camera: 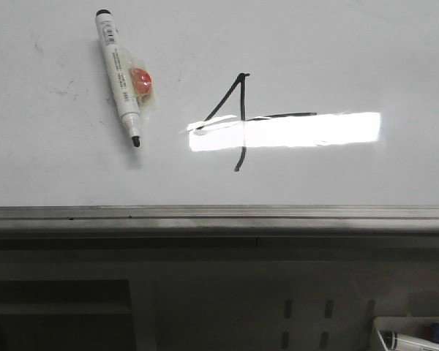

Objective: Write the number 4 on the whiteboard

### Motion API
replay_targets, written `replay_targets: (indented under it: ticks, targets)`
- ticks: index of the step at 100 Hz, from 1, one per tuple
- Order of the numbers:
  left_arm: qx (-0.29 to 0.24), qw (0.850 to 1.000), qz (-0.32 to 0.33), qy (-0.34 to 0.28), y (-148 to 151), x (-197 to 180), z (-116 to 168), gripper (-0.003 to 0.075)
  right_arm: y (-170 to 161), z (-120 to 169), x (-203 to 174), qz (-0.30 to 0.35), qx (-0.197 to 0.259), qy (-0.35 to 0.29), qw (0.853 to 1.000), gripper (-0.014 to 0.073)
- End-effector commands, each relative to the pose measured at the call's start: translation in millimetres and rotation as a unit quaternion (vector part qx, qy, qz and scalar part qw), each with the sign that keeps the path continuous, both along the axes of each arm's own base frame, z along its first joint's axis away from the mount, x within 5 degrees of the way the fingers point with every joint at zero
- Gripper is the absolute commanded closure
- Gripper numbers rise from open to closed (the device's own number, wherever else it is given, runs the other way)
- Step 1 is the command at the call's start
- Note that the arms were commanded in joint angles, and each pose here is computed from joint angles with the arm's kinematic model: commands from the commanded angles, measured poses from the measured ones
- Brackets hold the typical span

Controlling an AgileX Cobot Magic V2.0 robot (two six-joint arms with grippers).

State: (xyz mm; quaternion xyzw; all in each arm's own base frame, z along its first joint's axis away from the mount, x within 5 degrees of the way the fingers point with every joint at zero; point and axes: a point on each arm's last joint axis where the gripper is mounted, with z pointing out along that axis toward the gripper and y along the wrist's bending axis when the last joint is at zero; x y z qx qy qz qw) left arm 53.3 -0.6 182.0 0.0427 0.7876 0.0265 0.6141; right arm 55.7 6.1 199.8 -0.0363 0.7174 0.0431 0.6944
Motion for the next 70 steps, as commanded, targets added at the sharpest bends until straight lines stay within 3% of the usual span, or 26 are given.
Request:
replay_targets:
  ticks: [1,25,70]
  targets:
    - [-0.006,1.0,0.003,-0.018,0.2,0.5,-6.5,0.0741,-4.4,-0.9,1.6,-0.04,0.015,-0.032,0.999,0.0659]
    - [-0.009,1.0,0.003,-0.02,0.0,0.6,-6.1,0.0741,-9.7,-25.8,-2.4,-0.079,0.002,0.104,0.991,0.0659]
    - [-0.009,1.0,0.003,-0.02,0.0,0.6,-6.1,0.0741,-9.6,-24.7,-2.1,-0.079,0.002,0.098,0.992,0.0659]
